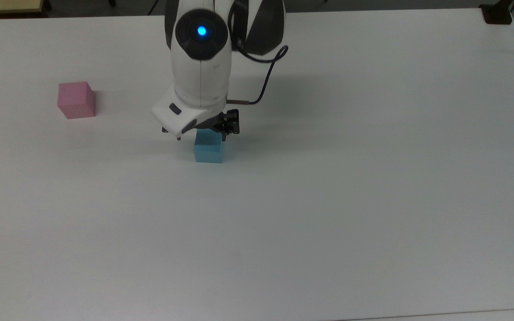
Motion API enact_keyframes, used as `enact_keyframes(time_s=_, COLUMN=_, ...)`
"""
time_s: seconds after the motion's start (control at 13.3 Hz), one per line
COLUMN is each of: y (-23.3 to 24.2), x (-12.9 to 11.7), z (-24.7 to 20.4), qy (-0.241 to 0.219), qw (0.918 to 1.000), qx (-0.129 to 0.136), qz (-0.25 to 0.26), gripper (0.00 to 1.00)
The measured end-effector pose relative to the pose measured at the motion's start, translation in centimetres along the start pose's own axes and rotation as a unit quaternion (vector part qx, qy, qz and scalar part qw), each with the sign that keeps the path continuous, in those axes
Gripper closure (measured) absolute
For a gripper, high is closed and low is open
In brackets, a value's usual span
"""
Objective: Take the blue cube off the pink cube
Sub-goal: 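Carry the blue cube away and set it on the table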
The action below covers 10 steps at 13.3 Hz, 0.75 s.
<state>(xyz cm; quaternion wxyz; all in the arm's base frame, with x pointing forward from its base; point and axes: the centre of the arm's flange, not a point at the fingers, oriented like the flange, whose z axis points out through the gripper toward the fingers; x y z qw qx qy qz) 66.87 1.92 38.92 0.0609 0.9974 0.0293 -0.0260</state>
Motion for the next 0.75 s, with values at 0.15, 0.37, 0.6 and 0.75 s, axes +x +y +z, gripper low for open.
enact_keyframes(time_s=0.15, y=1.3, x=-1.7, z=-5.6, qy=0.008, qw=0.9999, qx=0.007, qz=0.010, gripper=0.00)
enact_keyframes(time_s=0.37, y=4.3, x=-8.3, z=-16.5, qy=0.010, qw=0.9991, qx=0.030, qz=0.027, gripper=0.00)
enact_keyframes(time_s=0.6, y=6.6, x=-10.9, z=-18.9, qy=0.012, qw=0.9982, qx=0.039, qz=0.044, gripper=0.00)
enact_keyframes(time_s=0.75, y=7.3, x=-10.9, z=-18.4, qy=0.008, qw=0.9979, qx=0.042, qz=0.048, gripper=0.00)
